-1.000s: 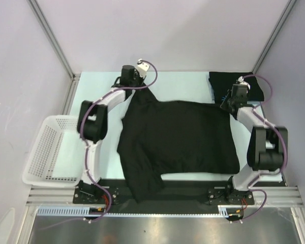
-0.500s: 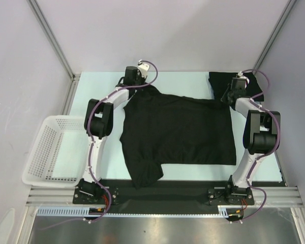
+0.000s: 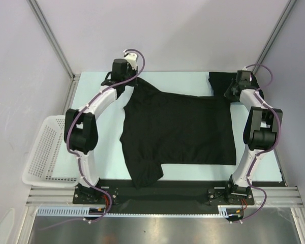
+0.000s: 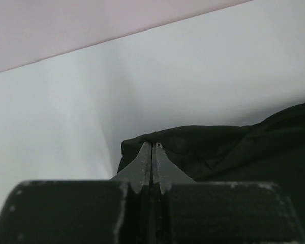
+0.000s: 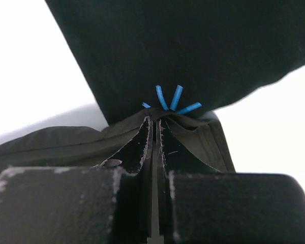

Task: Fold and stack the t-shirts
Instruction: Fold the tshirt

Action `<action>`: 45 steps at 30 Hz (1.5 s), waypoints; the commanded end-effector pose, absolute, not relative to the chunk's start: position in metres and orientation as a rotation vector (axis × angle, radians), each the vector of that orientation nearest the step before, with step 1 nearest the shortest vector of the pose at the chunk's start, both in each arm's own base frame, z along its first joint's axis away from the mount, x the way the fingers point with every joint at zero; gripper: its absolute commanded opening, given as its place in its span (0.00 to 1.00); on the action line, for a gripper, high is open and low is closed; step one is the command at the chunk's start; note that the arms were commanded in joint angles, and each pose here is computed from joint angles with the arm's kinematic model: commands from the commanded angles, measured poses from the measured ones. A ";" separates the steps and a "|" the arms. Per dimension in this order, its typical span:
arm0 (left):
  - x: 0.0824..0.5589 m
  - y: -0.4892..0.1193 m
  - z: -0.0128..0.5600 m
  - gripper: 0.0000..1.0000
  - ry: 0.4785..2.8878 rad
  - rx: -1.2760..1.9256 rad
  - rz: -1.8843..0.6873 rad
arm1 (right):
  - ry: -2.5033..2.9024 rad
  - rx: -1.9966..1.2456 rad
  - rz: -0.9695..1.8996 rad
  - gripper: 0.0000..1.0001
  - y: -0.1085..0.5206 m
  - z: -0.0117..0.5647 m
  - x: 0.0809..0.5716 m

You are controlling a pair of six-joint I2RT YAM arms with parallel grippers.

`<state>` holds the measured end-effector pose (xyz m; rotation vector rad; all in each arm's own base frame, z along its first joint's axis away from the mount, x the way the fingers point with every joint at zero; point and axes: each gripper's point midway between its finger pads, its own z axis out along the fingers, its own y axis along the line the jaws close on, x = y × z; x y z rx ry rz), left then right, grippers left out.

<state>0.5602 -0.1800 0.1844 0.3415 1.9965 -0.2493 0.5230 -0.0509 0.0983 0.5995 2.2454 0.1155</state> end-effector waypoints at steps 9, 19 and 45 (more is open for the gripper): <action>0.488 -0.168 0.193 0.00 2.153 0.247 -0.354 | 2.322 0.652 0.174 0.00 -0.057 0.118 0.487; 0.432 -0.159 0.177 0.00 2.274 0.130 -0.415 | 2.384 0.679 0.190 0.00 -0.049 0.106 0.447; 0.346 -0.162 0.118 0.00 2.448 0.047 -0.574 | 2.500 0.668 0.104 0.00 -0.056 0.081 0.422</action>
